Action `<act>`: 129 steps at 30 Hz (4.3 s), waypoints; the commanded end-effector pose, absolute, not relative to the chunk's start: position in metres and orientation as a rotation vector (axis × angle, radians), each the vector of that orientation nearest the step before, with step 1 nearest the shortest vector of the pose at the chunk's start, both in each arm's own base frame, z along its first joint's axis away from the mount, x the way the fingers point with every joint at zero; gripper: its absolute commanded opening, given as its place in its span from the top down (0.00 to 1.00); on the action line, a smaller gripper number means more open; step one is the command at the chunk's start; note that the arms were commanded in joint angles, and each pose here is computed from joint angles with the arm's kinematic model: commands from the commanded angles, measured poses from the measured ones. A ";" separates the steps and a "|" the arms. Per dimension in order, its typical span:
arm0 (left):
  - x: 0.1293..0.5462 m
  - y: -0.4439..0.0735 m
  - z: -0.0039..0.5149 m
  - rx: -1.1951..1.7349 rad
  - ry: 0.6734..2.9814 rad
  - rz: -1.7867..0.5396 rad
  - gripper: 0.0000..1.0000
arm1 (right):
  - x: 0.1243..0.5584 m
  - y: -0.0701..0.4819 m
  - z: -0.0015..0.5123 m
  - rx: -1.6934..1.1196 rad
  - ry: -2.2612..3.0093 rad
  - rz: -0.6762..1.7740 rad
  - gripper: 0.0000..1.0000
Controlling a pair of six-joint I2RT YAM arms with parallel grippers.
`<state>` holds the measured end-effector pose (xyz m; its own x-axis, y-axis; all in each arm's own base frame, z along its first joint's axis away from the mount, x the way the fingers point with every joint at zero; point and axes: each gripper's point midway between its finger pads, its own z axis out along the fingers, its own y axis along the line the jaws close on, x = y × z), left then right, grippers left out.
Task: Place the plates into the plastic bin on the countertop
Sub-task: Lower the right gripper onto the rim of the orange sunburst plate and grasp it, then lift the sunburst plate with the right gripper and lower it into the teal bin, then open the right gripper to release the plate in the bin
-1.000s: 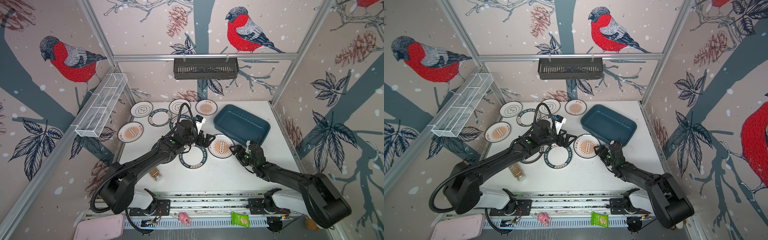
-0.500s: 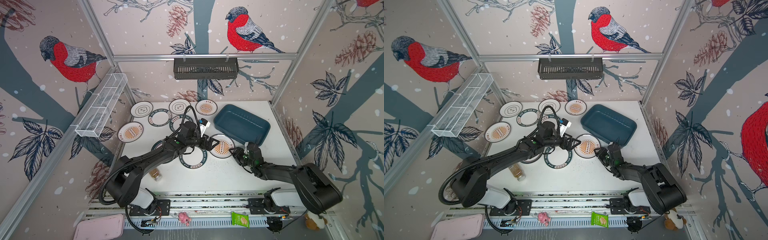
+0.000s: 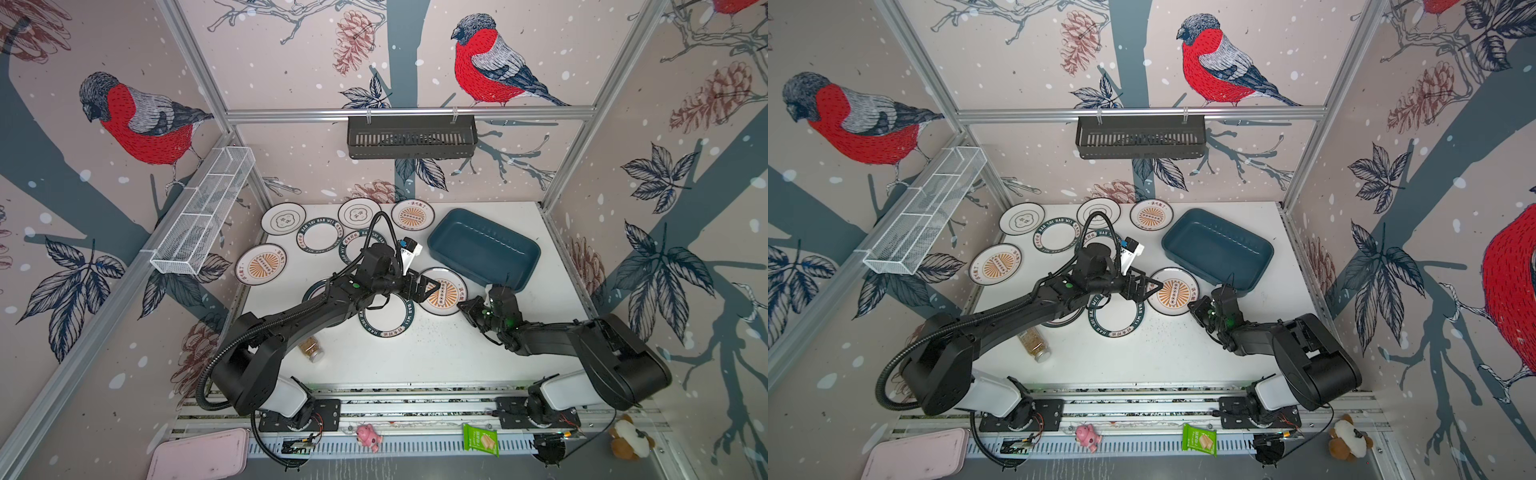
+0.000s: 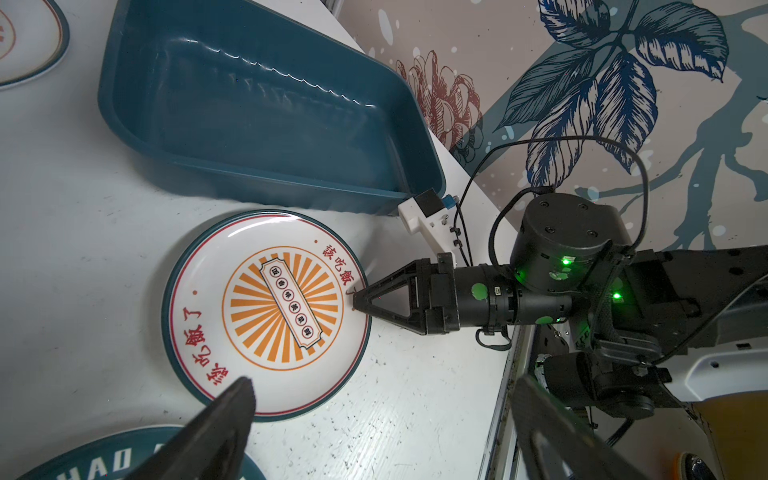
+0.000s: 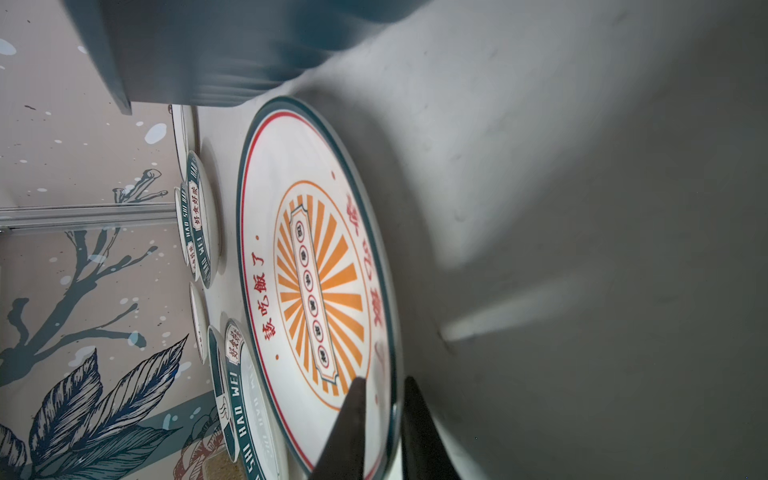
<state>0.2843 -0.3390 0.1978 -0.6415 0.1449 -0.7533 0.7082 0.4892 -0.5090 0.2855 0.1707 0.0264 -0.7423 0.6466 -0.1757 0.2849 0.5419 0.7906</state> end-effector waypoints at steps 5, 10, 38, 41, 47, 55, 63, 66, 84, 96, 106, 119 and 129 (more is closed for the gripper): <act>0.286 -0.340 0.201 0.708 2.078 -1.108 0.04 | 0.290 0.175 0.036 0.776 2.283 1.110 0.93; 0.286 -0.340 0.202 0.714 2.076 -1.107 0.04 | 0.290 0.168 0.040 0.791 2.273 1.059 0.95; 0.288 -0.336 0.212 0.712 2.060 -1.064 0.04 | 0.272 0.160 0.107 0.616 2.294 1.010 0.98; 0.290 -0.333 0.211 0.709 2.058 -1.033 0.04 | 0.274 0.164 0.121 0.560 2.275 1.038 0.98; 0.295 -0.329 0.210 0.689 2.057 -0.996 0.04 | 0.274 0.177 0.134 0.501 2.259 1.097 0.98; 0.303 -0.319 0.212 0.669 2.041 -0.890 0.04 | 0.290 0.173 0.163 0.477 2.185 1.052 0.98; 0.301 -0.316 0.220 0.695 1.979 -0.879 0.04 | 0.324 0.161 0.193 0.487 2.091 1.031 0.98; 0.302 -0.315 0.224 0.680 1.962 -0.876 0.04 | 0.334 0.161 0.200 0.476 2.086 1.033 0.98; 0.309 -0.317 0.208 0.683 1.993 -0.850 0.04 | 0.389 0.086 0.183 0.661 2.065 0.959 0.98; 0.313 -0.310 0.210 0.671 1.991 -0.789 0.04 | 0.422 0.046 0.140 0.759 2.147 0.881 0.98; 0.315 -0.300 0.215 0.653 1.978 -0.722 0.04 | 0.452 0.043 0.096 0.791 2.241 0.870 0.99; 0.318 -0.294 0.217 0.648 1.980 -0.674 0.04 | 0.463 0.032 0.058 0.863 2.282 0.802 0.97; 0.320 -0.286 0.224 0.629 1.966 -0.623 0.04 | 0.462 0.022 0.033 0.922 2.320 0.748 0.84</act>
<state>0.3175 -0.2883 0.2191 -0.4427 0.1671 -0.8810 0.6569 0.7291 -0.1918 0.4656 0.0319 0.0428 -0.6353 0.7310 -0.2491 0.4027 0.5888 0.7008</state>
